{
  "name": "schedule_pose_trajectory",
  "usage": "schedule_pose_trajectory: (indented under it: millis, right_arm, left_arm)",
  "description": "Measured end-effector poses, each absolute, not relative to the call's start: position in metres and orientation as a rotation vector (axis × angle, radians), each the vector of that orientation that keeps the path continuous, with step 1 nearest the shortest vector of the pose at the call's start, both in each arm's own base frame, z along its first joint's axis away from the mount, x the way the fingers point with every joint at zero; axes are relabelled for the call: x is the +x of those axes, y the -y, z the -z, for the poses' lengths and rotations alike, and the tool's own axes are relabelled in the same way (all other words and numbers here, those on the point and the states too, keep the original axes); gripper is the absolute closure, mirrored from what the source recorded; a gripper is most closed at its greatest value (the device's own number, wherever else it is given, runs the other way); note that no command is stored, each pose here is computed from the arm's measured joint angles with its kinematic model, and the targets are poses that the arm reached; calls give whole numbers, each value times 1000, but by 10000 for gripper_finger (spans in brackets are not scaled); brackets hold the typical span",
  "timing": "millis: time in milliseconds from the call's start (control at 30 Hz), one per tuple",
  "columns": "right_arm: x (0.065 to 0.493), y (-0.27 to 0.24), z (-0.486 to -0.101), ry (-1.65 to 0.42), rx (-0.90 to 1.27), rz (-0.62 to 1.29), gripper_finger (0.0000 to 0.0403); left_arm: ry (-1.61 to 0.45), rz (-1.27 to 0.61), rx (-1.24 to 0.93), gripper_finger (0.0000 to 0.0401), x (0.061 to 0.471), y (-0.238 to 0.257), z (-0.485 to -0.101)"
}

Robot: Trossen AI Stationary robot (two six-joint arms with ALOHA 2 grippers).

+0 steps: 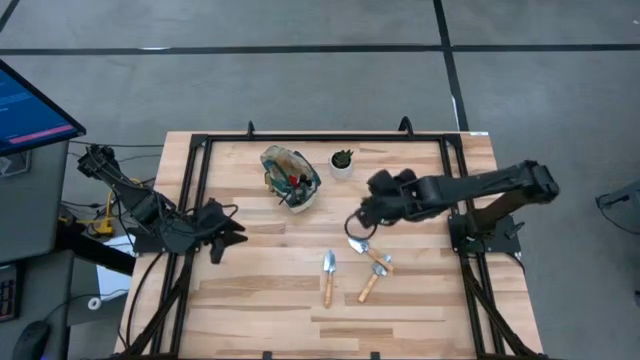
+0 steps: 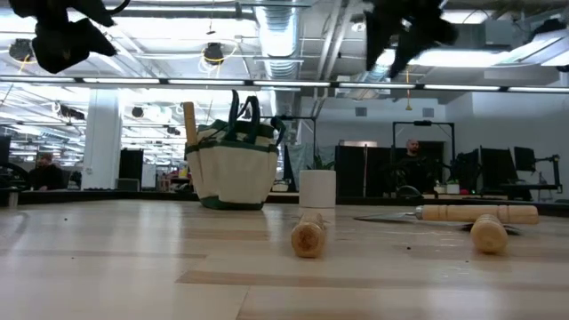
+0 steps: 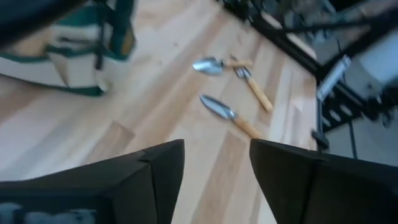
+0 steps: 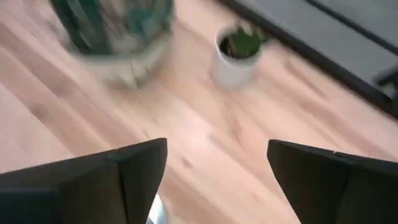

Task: Pick & Place Garden tools in Gardening bag
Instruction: Adjust the white gardening bag

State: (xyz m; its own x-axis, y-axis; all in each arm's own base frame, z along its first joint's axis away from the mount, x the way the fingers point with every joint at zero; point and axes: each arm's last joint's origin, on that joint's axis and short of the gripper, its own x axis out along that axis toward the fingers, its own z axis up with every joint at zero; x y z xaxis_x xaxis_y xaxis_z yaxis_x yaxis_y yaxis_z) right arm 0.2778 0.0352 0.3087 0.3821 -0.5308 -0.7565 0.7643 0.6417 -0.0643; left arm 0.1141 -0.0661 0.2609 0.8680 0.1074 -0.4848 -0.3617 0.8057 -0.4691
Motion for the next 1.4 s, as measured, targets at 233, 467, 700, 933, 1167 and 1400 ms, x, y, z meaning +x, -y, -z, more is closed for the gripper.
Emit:
schedule_pose_trajectory:
  millis: [233, 467, 700, 933, 1167, 1400]
  right_arm:
    - [321, -26, -262, -955, 205, 823, 149]
    - [365, -2, -220, -986, -50, 743, 211]
    - [390, 31, -224, -869, -155, 579, 315]
    - [394, 63, -230, -816, -195, 594, 392]
    - [394, 70, -230, -805, -138, 523, 399]
    - [408, 55, -218, -738, -19, 456, 401]
  left_arm:
    - [-326, -417, -708, 207, 116, 60, -263]
    - [-290, -466, -765, 235, 119, 55, -264]
    - [-243, -549, -775, 311, 122, 48, -263]
    - [-237, -563, -776, 395, 123, 46, -264]
    - [-243, -558, -776, 399, 123, 46, -263]
    - [-251, -547, -776, 399, 123, 47, -263]
